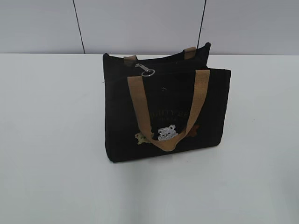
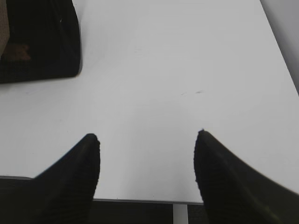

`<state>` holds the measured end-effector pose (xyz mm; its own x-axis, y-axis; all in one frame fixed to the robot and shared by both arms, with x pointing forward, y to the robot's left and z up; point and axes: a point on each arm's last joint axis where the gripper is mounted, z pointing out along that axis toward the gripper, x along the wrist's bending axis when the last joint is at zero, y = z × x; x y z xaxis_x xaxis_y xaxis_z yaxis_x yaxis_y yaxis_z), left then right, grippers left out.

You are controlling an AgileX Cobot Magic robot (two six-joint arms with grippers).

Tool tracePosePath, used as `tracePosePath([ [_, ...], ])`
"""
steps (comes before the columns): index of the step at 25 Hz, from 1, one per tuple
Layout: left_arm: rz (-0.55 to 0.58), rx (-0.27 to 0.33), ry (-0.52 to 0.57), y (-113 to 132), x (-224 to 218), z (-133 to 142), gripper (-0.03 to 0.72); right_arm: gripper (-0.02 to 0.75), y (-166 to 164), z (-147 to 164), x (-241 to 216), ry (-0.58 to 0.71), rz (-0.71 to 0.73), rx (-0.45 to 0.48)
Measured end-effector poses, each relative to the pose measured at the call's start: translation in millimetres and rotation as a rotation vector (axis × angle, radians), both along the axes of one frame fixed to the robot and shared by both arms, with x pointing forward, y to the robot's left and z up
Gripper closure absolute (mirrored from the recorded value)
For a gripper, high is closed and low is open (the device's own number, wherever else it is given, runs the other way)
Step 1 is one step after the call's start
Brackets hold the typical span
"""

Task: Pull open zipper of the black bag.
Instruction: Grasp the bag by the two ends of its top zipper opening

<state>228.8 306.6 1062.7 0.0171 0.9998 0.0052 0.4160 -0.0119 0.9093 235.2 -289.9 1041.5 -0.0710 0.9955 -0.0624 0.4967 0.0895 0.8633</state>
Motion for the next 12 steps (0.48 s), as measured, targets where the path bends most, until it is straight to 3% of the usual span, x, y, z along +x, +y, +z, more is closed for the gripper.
tracePosePath([
  [12,0.000,0.000,0.000,0.0,0.0,0.0,0.461,0.256,0.0,0.0,0.0,0.000,0.000,0.000],
])
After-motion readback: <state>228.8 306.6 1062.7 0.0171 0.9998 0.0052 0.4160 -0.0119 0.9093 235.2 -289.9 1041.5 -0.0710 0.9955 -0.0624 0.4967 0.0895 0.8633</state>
